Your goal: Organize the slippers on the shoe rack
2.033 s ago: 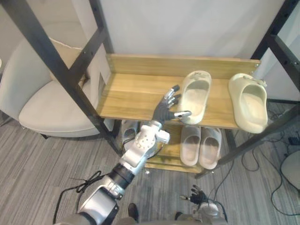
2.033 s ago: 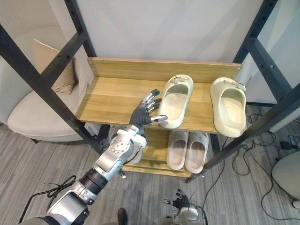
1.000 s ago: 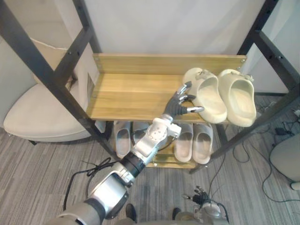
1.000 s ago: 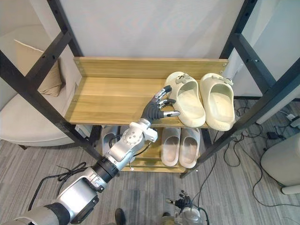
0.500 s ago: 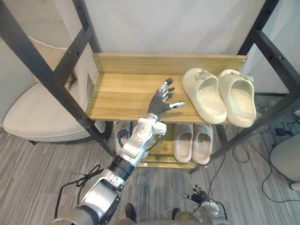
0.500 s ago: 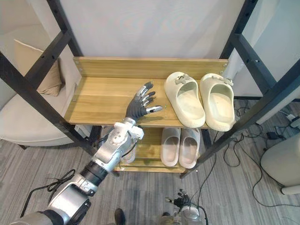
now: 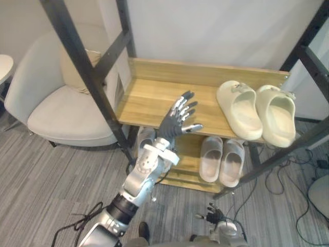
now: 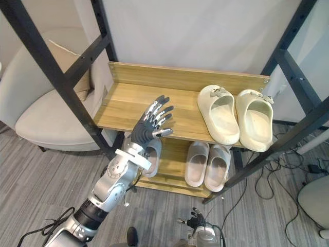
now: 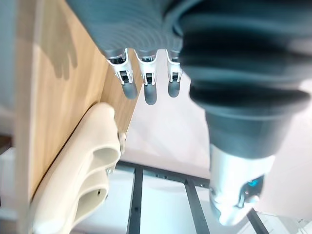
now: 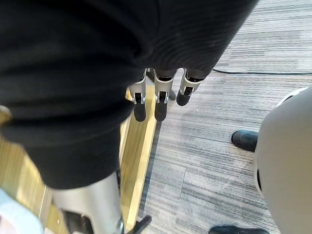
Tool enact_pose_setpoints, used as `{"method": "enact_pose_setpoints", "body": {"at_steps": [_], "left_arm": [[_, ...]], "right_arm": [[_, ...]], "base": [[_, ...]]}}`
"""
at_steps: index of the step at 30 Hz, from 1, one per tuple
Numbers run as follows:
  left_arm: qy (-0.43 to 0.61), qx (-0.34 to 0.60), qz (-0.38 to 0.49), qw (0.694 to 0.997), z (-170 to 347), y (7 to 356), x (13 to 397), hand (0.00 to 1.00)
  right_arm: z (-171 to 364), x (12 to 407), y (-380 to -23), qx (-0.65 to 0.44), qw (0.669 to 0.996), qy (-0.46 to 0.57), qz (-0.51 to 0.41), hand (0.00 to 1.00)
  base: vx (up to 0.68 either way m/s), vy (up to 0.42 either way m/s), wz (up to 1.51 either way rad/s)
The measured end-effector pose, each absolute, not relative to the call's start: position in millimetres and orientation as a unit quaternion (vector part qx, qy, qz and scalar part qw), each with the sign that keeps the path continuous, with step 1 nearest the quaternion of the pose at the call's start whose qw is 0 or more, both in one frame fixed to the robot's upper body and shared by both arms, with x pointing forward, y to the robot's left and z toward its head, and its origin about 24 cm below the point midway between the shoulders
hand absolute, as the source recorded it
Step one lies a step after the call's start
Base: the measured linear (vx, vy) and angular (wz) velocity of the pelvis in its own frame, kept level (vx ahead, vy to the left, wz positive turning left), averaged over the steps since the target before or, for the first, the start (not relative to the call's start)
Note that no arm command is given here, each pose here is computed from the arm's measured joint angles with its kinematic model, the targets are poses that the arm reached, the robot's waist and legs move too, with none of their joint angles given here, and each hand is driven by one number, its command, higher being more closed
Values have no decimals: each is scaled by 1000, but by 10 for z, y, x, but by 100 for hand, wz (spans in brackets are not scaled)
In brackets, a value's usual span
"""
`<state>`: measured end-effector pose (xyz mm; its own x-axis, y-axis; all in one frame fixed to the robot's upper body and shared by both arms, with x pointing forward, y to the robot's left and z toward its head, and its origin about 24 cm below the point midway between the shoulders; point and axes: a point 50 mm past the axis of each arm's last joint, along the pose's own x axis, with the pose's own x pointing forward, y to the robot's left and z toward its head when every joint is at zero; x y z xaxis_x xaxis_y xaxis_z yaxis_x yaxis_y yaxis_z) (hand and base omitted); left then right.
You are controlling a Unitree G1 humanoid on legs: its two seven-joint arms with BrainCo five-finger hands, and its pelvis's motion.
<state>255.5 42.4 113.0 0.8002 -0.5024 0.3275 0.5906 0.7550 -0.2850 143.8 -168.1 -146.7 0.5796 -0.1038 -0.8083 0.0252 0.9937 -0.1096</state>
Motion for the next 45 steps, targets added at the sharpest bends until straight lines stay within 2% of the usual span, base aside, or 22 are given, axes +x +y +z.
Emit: {"method": "enact_pose_setpoints", "body": {"at_steps": [9, 15, 21, 28, 32, 45], "left_arm": [[13, -180, -235, 955, 415, 822, 2215, 0], [156, -93, -153, 971, -334, 1180, 2003, 0], [297, 0, -68, 952, -962, 1542, 1706, 0], [420, 59, 6, 906, -1385, 1797, 1280, 0], [458, 72, 51, 885, -1476, 1939, 1147, 0], [463, 86, 58, 880, -1498, 1907, 1132, 0]], "right_arm": [[-1470, 1468, -1560, -42, 888, 458, -12, 0], [-1491, 1427, -1558, -42, 884, 465, -11, 0], [-1508, 1365, -1573, -39, 882, 470, -17, 0], [-1509, 1348, -1587, -38, 883, 467, -22, 0], [-1521, 1305, -1639, -31, 880, 471, -42, 0], [-1521, 1309, -1648, -36, 880, 472, -45, 0]], "base": [[19, -2, 7], [-16, 3, 0], [1, 1, 1], [-4, 1, 1], [-14, -1, 6], [0, -5, 13]]}}
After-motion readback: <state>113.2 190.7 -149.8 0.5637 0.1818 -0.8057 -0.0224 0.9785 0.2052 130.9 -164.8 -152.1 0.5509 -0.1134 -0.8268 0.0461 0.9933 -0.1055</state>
